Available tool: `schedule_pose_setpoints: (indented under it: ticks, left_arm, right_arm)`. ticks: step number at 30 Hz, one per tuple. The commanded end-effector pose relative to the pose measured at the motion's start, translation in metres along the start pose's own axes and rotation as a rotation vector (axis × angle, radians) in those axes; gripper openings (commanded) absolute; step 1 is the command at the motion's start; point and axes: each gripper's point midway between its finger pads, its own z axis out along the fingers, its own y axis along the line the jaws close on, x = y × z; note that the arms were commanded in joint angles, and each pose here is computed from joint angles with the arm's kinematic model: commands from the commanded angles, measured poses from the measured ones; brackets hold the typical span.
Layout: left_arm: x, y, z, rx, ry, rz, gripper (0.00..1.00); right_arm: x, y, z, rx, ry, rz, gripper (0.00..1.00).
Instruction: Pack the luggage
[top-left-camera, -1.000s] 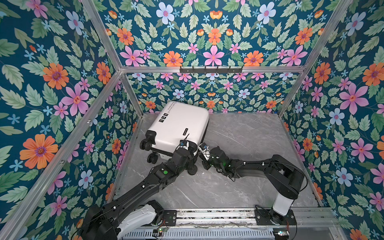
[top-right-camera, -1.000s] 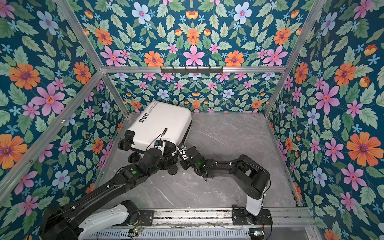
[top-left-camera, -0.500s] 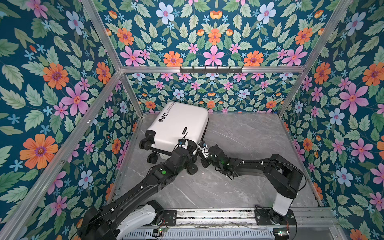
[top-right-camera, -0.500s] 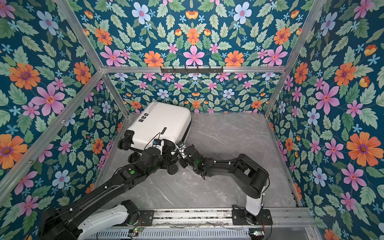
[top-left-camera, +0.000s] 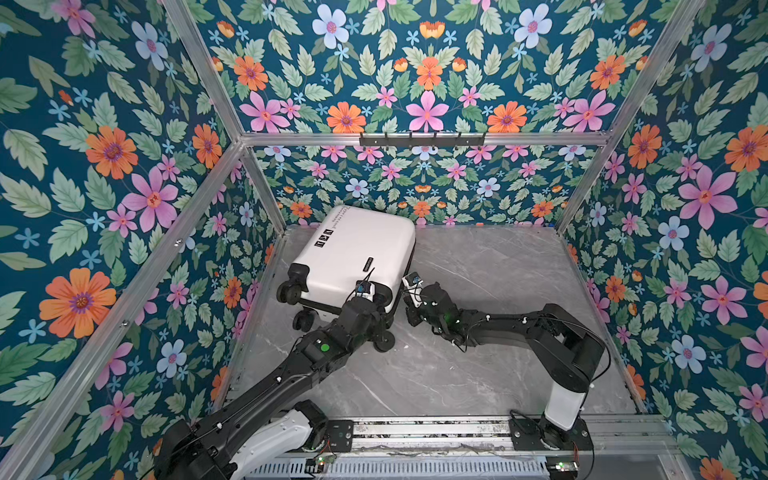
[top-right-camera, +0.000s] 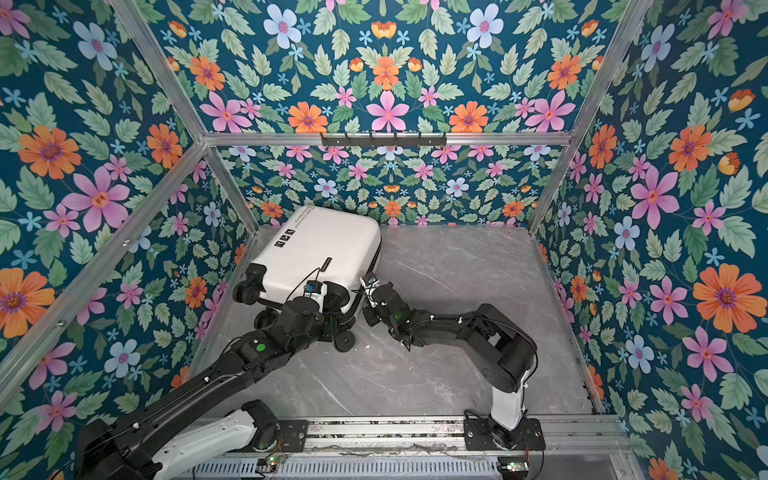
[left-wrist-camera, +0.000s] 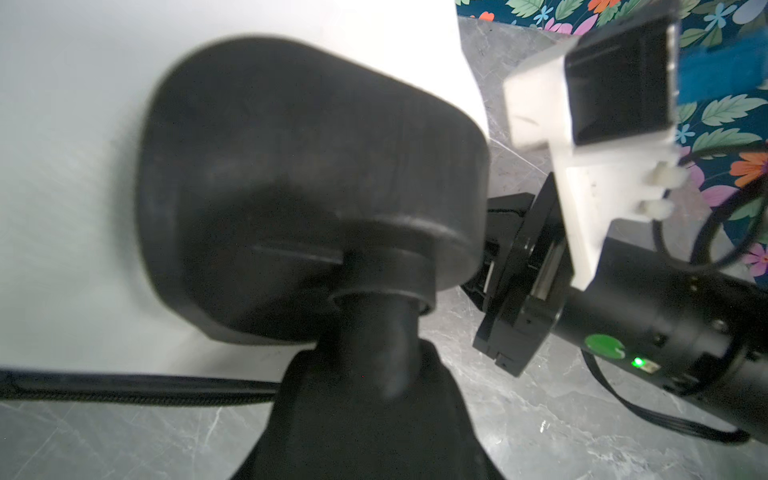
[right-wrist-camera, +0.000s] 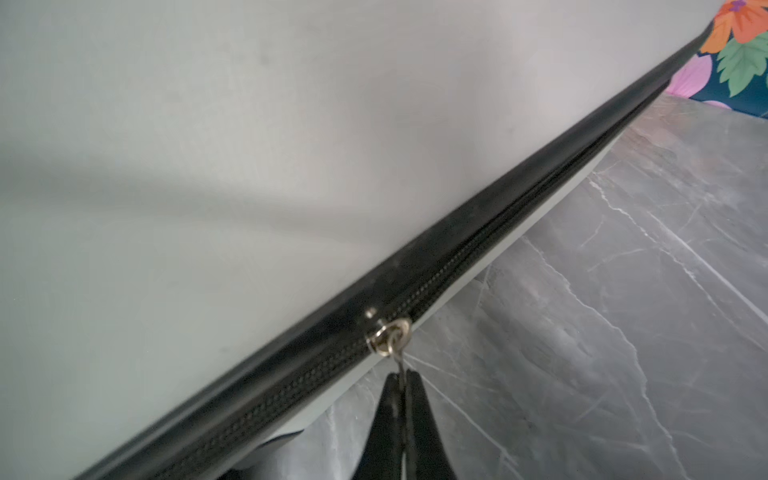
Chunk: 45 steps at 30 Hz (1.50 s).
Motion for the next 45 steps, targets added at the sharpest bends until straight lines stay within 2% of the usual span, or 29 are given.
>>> schedule_pose_setpoints:
  ticks: [1,24,34,38,45]
  left_arm:
    - [0.010,0.007,-0.001,-0.027,0.037,0.003,0.00]
    - [0.033,-0.019,0.000,0.130,0.134,0.056,0.00]
    - [0.049,-0.038,-0.003,0.218,0.196,0.090,0.00]
    - [0.055,-0.042,-0.005,0.239,0.213,0.097,0.00]
    - [0.048,-0.033,-0.009,0.194,0.171,0.080,0.00]
  right_arm:
    - [-0.017,-0.022,0.001,0.081,-0.055,0.073,0.00]
    - [-0.069,-0.108,0.039,0.233,-0.084,0.247,0.00]
    - [-0.094,-0.146,0.055,0.221,-0.125,0.391,0.00]
    - [-0.101,-0.153,0.065,0.205,-0.123,0.413,0.00]
    - [-0.105,-0.156,0.056,0.181,-0.149,0.426,0.00]
